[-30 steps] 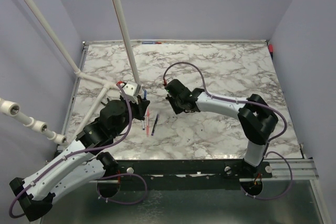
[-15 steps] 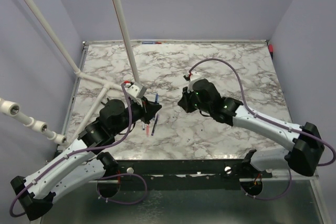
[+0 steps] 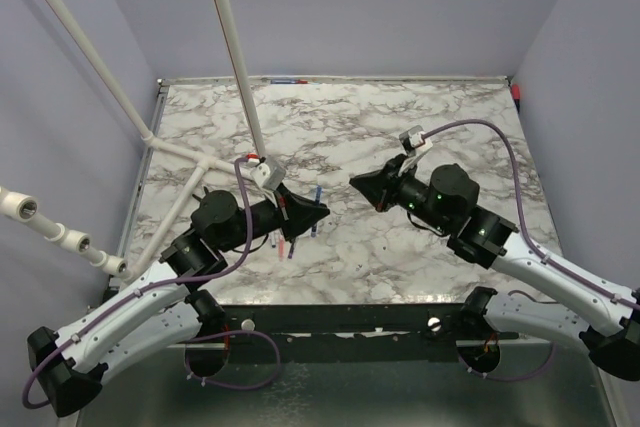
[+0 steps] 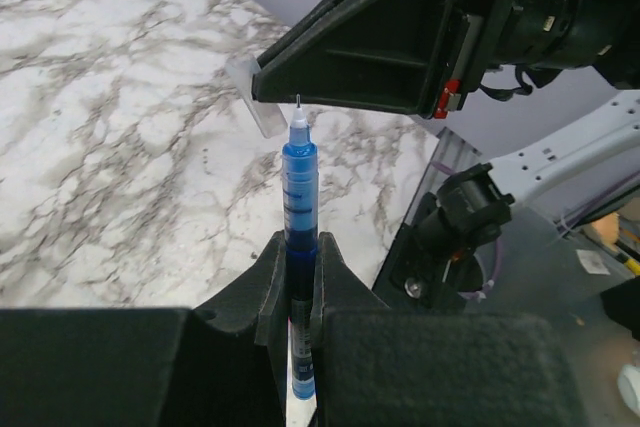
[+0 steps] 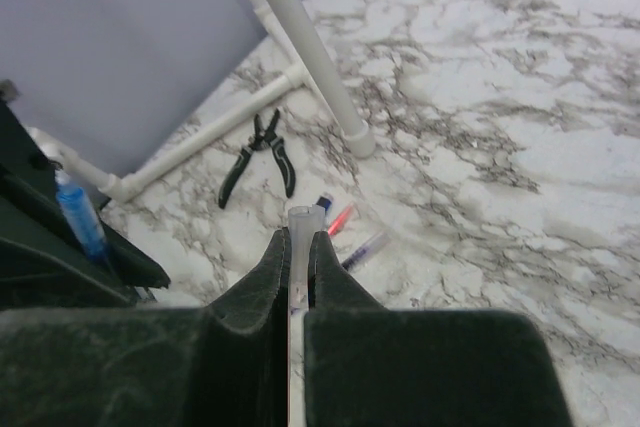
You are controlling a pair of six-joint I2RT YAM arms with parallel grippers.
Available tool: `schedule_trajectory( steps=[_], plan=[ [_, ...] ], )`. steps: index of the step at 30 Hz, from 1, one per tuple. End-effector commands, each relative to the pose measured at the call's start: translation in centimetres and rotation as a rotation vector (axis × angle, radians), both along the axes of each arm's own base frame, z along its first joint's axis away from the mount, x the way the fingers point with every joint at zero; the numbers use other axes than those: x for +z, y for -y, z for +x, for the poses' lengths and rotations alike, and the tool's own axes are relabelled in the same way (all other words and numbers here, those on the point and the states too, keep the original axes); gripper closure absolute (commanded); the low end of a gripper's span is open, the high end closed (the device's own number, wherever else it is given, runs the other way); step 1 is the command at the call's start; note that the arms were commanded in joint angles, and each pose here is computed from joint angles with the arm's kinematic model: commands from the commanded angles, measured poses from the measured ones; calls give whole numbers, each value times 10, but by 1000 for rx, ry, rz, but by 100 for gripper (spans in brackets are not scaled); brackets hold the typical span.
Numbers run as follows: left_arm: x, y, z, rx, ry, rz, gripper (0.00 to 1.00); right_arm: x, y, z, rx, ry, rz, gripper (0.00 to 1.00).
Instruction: Insert the pens into the pen caps
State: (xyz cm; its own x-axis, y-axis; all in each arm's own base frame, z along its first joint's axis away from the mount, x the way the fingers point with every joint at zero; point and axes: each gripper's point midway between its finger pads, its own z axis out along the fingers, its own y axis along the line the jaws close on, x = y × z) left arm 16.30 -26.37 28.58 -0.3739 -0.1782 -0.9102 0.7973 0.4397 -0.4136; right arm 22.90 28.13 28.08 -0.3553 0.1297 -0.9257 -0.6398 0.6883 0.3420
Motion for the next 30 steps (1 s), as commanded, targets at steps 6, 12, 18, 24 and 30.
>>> schedule_trajectory(
  steps=[6,12,18,24,30],
  plan=[
    [13,25,-37,-273,11,-109,100,81,-3,-24,122,219,270,100],
    [13,27,-45,-321,3,-125,100,106,-15,-40,231,289,363,99],
    [15,25,-49,-329,5,-141,100,120,-25,-55,334,324,438,100],
    [17,24,-50,-331,11,-153,100,122,-34,-65,409,319,465,100],
    [20,23,-52,-333,18,-167,100,116,-40,-72,455,306,482,100]
  ],
)
